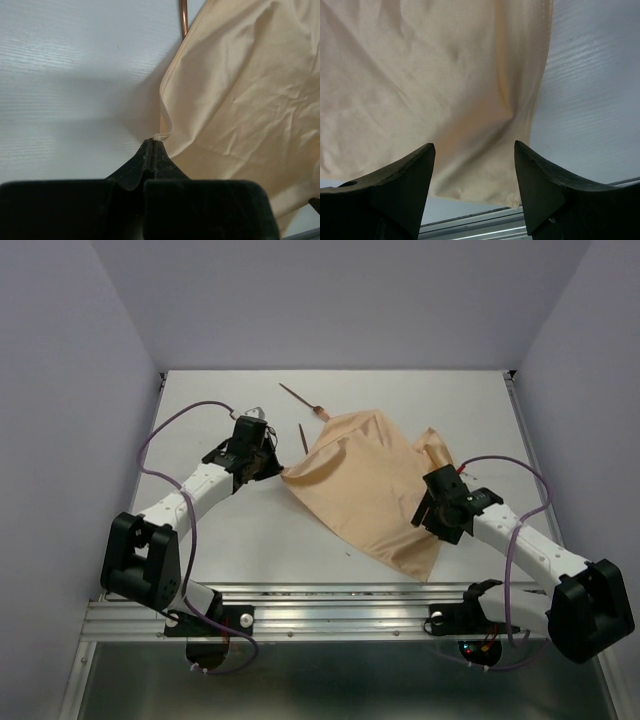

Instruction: Fold the napkin into a case and place the utensils inside

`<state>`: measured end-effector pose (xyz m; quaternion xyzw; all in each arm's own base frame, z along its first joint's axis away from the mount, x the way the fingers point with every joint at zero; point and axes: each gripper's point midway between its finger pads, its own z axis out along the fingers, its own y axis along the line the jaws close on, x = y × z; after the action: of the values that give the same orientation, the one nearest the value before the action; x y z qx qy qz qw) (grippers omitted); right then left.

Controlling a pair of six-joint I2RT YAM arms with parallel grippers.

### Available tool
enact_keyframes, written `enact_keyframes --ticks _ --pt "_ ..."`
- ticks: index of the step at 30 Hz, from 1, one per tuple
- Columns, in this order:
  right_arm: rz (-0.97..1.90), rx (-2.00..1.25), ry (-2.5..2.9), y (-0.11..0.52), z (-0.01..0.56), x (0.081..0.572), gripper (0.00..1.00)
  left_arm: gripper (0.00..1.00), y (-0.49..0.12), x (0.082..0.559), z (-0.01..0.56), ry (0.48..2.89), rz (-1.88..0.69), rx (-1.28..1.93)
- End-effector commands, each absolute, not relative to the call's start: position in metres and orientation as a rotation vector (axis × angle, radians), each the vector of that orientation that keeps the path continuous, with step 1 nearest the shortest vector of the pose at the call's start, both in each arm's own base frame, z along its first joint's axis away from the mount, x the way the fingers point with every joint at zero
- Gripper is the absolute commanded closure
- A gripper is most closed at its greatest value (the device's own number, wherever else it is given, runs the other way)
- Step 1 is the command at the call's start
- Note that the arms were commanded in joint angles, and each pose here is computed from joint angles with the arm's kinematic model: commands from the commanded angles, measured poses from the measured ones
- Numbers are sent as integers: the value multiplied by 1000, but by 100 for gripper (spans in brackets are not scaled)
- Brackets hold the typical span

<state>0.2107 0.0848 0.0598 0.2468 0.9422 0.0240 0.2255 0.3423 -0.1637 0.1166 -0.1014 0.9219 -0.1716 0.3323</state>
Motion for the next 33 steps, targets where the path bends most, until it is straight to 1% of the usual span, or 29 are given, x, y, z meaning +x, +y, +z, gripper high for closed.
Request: enact_keyframes --ticks 1,2,3,4,5,6,7,8,13,15,17,19,20,21,22,23,24,25,26,28,30,31,33 --pt "54 726 2537 83 62 225 31 100 -153 347 130 2343 -450 -352" --pt "-29 728 2530 75 57 231 36 100 -153 347 129 2343 -452 -356" --pt "-68 704 2529 73 56 236 38 100 -154 350 127 2344 -452 -358" --pt "-103 696 2490 71 63 252 42 100 -155 352 128 2340 -455 -358" --pt "-169 690 2519 66 53 258 44 100 -162 353 126 2352 -492 -343" --pt "-157 690 2498 68 58 275 44 100 -165 358 131 2343 -504 -331" --pt "-153 687 2511 69 55 282 45 100 -167 360 130 2347 -510 -323" --pt "-155 690 2526 64 43 300 45 100 -171 365 127 2364 -514 -314" --pt "-173 668 2548 60 27 334 45 100 -175 378 131 2355 -516 -309" --pt "-220 665 2576 56 11 342 46 100 -177 383 134 2347 -517 -311" --pt "-213 649 2567 58 10 363 46 100 -177 390 131 2343 -506 -317" --pt "-245 646 2598 53 -6 376 46 100 -177 402 135 2316 -509 -329" --pt "-222 634 2565 58 2 398 46 100 -175 410 141 2293 -520 -341" --pt "-249 651 2583 49 -11 406 46 100 -174 417 138 2294 -523 -352" --pt "-248 644 2579 47 -11 417 45 100 -176 423 142 2281 -540 -351" --pt "-215 648 2547 48 0 439 45 100 -177 429 145 2275 -544 -350" --pt "-203 654 2546 47 1 448 45 100 -181 439 159 2244 -558 -332" --pt "-181 660 2562 48 -1 453 45 100 -185 444 155 2256 -562 -321" --pt "-147 656 2543 52 12 465 45 100 -194 451 168 2236 -604 -282" --pt "-98 641 2507 57 33 472 43 100 -202 456 160 2269 -620 -256" --pt "-63 630 2500 59 45 467 41 100 -210 462 164 2268 -632 -232" --pt "-28 625 2464 61 67 465 37 100 -215 460 157 2294 -631 -220" --pt "-15 624 2444 59 81 454 32 100 -220 458 153 2308 -635 -205"
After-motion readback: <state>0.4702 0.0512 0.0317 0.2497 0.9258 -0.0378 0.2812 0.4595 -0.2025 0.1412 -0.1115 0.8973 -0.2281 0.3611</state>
